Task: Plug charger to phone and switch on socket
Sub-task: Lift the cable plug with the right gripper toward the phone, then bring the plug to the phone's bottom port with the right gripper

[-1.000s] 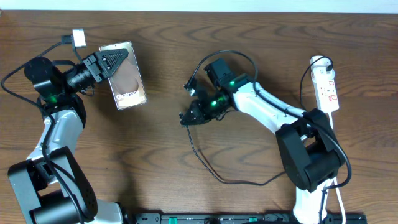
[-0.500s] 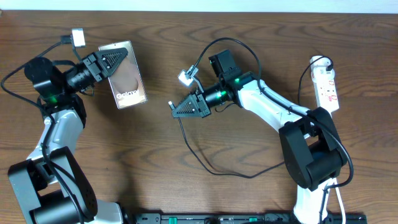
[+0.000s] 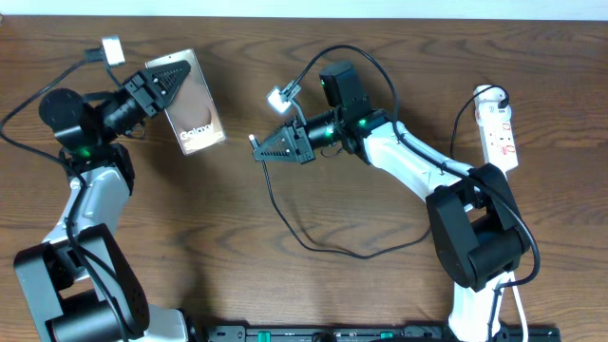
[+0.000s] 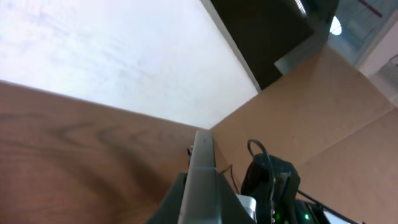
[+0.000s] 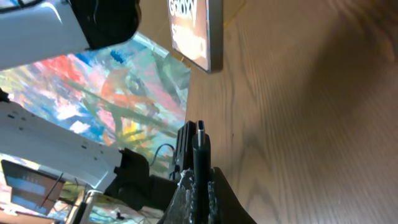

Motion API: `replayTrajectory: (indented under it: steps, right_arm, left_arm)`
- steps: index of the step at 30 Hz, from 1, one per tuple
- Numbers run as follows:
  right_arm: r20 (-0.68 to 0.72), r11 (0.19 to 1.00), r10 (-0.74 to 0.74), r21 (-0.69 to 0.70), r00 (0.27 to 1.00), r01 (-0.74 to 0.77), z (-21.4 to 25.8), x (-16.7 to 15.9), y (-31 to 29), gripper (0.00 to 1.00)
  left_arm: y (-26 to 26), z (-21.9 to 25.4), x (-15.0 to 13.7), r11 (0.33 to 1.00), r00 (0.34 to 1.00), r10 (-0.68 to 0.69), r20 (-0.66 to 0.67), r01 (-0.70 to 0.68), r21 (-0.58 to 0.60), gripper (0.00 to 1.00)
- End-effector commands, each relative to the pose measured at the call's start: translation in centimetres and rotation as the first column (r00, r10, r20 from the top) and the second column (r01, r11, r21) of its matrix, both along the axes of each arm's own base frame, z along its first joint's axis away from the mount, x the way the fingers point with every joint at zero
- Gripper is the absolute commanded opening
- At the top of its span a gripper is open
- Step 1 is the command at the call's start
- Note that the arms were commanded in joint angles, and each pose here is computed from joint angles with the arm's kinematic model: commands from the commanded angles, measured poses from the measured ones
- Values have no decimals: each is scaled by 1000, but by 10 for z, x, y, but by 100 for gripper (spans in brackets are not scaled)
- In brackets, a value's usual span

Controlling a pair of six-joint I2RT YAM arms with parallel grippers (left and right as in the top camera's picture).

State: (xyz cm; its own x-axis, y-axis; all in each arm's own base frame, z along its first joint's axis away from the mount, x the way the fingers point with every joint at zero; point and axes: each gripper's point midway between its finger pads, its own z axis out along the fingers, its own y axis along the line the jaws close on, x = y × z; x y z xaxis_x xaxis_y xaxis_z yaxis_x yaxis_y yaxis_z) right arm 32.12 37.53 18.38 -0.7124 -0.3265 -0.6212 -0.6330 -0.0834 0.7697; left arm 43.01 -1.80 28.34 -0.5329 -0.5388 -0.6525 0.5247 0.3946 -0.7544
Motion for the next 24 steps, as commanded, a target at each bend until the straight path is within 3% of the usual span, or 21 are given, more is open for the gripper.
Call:
replayTrajectory:
  steps: [1,12,24]
  right_arm:
    - [-29,1000,-7,12,1000,7,12,4,1,1]
    - [-169,994,95,75,981,-83,-28,15,11,1]
    - [-137,978,191,111,972,-176,-21,-13,35,1]
  left_arm:
    - [4,26,2,999,998,35,55,-34,-16,8]
    - [3,31,1,999,997,31,66,-29,-25,7]
    - [2,30,0,1000,998,24,66,-22,-22,7]
